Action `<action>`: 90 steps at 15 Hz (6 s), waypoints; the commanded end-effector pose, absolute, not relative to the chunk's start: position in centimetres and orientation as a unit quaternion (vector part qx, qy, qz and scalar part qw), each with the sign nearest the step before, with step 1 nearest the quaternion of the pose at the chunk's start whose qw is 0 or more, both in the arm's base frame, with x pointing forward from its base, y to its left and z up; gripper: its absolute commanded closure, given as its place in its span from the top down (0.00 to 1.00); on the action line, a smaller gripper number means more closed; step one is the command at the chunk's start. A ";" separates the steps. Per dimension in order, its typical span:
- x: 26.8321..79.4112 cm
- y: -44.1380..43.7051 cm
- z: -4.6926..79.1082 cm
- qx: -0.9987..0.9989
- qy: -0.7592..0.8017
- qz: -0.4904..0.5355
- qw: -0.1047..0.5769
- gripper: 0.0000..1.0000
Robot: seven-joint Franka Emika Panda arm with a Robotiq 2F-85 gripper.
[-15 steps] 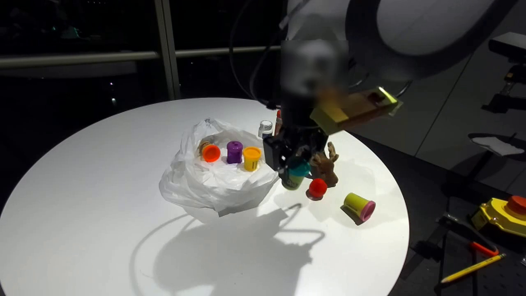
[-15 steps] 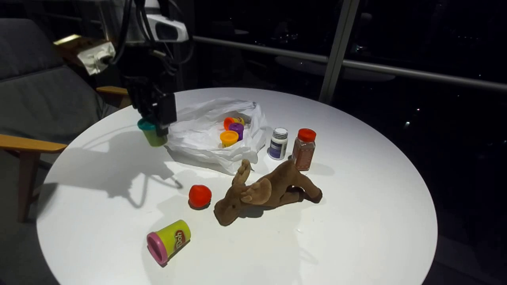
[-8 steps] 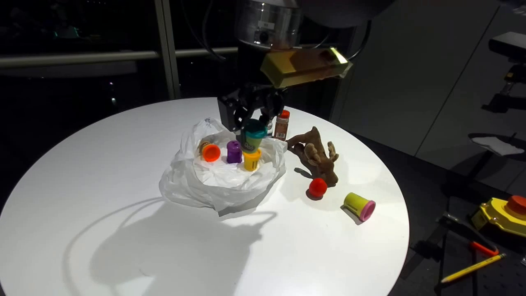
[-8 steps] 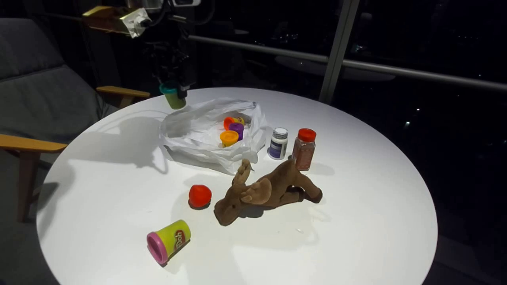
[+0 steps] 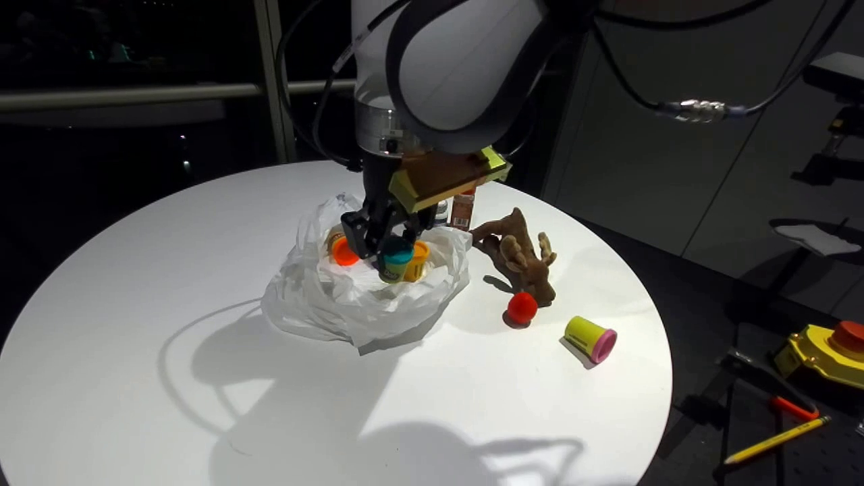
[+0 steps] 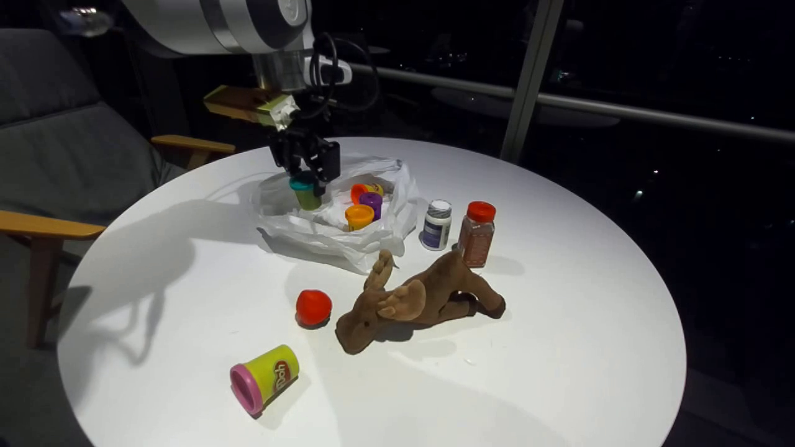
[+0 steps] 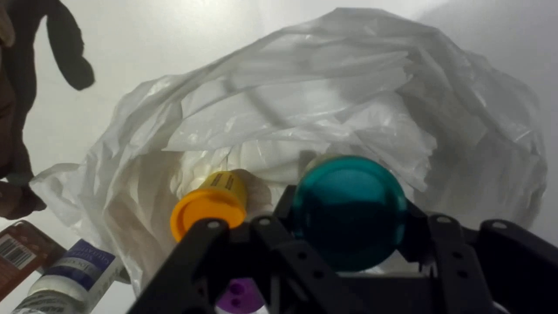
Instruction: Put the objects on the table in the plastic bag
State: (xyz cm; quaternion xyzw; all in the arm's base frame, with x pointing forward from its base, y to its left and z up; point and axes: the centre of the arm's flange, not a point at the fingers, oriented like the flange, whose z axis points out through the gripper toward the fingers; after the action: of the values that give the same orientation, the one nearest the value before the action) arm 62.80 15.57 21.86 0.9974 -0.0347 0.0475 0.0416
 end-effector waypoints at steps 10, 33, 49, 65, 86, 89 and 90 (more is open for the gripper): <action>71.9 17.7 18.4 0.997 -0.033 0.063 0.021 0.24; 59.0 14.9 25.2 0.997 -0.045 0.060 0.018 1.00; 41.8 4.8 22.7 0.999 -0.038 0.030 0.024 1.00; 41.9 2.2 16.8 0.997 0.022 -0.059 0.047 1.00; 43.6 5.0 23.5 0.994 -0.041 -0.056 0.089 0.19; 47.3 9.4 28.2 0.994 0.005 -0.011 0.105 0.19; 49.0 11.1 29.6 0.994 0.021 0.004 0.104 0.19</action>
State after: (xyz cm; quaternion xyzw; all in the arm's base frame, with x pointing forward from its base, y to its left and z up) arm 45.23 7.10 24.87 0.9952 -0.0091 -0.0323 0.0917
